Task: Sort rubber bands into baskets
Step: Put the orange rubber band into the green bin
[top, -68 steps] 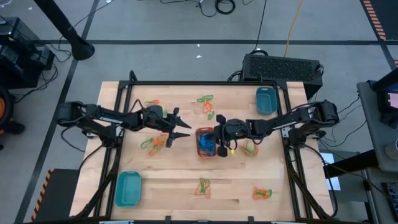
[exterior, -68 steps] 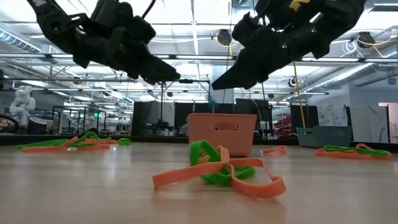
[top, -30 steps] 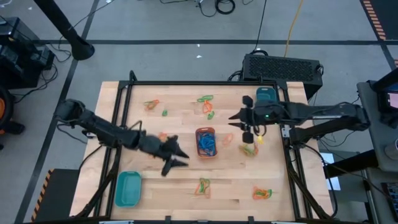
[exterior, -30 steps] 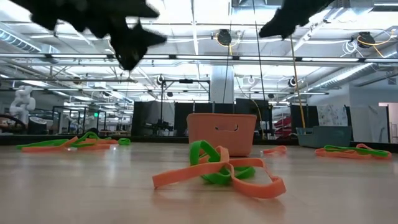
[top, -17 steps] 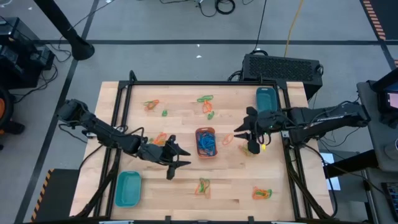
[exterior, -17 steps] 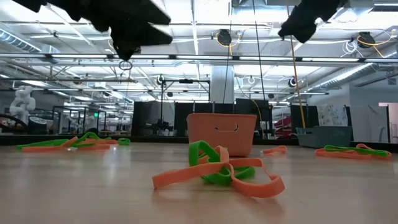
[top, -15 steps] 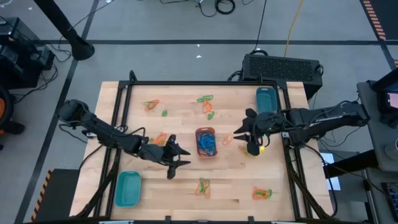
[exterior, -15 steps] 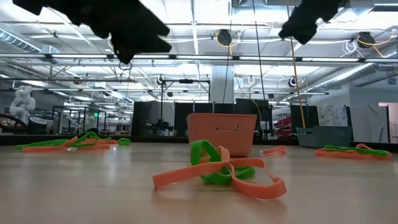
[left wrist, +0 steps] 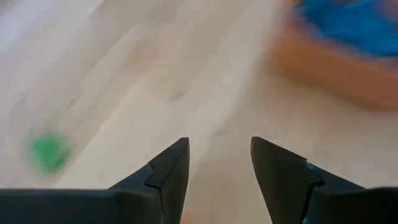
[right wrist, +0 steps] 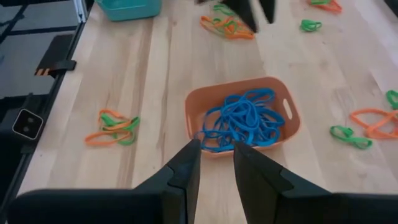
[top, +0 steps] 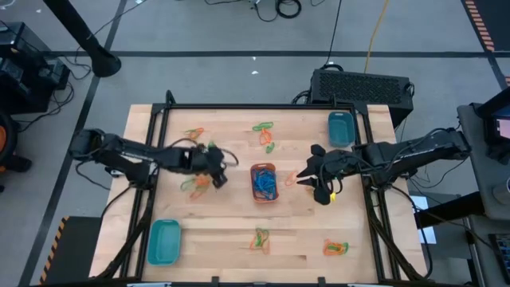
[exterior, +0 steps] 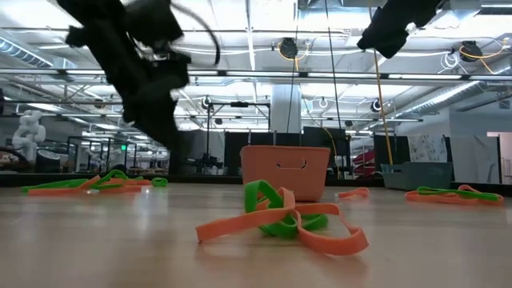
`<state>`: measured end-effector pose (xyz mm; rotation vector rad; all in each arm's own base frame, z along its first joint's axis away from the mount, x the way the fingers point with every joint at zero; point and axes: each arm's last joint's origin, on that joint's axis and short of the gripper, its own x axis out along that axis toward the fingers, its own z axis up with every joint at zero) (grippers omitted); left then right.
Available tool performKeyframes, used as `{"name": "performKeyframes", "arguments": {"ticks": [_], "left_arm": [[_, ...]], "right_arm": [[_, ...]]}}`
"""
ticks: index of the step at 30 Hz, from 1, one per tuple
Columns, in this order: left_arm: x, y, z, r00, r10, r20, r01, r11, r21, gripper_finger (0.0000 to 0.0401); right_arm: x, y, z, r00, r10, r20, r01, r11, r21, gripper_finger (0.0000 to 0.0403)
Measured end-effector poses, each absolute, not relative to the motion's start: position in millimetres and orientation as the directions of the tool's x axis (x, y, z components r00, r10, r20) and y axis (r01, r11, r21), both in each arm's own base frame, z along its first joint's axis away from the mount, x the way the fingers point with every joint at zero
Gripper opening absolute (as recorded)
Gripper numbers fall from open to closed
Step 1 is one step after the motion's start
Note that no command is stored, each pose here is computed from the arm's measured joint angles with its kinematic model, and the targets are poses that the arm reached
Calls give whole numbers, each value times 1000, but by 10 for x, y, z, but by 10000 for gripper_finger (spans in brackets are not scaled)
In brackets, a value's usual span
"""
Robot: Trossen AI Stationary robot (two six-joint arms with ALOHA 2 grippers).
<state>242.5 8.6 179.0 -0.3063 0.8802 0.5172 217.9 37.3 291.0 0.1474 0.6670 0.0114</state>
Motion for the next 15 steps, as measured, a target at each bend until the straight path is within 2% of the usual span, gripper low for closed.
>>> {"name": "performKeyframes", "arguments": {"ticks": [5, 12, 15], "left_arm": [[2317, 355, 1688, 399, 252, -882, -675, 732, -96, 180], [2267, 401, 1636, 331, 237, -913, -716, 694, -80, 180], [2199, 387, 1596, 255, 223, -941, -732, 681, -36, 180]], "right_arm": [[2192, 375, 2896, 782, 55, -621, 36, 990, 133, 89], [2192, 375, 2890, 778, 55, -626, 37, 990, 133, 89], [2192, 375, 2890, 778, 55, -626, 37, 990, 133, 89]]}}
